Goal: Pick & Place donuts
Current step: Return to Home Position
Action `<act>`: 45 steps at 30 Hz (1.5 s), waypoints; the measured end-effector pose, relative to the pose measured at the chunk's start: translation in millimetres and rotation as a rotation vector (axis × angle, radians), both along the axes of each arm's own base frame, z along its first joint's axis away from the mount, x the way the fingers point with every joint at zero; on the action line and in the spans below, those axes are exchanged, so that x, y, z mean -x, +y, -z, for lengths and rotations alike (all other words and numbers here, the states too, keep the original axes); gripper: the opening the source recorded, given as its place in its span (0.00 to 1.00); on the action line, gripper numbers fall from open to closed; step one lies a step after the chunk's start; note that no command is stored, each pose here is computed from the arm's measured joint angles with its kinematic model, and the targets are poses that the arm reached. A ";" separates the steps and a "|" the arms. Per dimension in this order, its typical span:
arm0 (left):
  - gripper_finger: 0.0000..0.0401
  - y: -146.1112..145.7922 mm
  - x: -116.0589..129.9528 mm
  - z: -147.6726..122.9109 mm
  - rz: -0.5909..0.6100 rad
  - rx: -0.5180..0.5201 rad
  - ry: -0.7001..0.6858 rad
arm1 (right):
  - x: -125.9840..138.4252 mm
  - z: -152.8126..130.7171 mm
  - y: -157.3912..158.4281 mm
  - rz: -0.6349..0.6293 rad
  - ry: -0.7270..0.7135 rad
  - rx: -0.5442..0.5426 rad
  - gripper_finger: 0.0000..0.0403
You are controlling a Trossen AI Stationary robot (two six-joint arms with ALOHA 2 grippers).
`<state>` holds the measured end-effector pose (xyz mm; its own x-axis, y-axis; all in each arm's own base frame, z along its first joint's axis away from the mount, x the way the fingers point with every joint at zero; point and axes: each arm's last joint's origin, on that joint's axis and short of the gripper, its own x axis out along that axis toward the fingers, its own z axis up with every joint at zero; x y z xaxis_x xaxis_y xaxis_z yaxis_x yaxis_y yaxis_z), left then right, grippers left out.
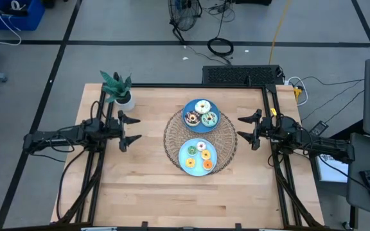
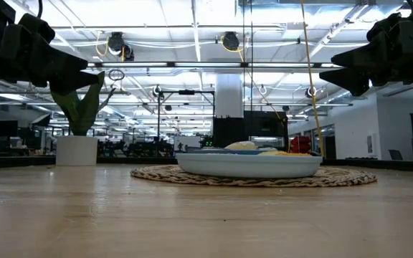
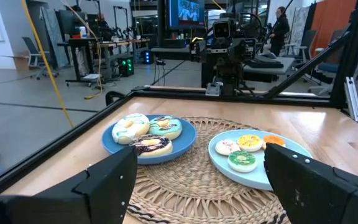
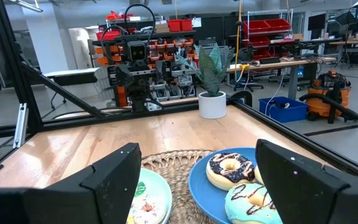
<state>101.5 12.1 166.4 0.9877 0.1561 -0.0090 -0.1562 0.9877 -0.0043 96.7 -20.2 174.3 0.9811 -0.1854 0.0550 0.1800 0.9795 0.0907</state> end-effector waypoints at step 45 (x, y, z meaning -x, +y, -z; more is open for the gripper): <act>0.84 -0.1 0.0 -0.5 0.002 0.000 -0.002 | 0.0 0.0 0.0 0.000 0.000 0.000 0.75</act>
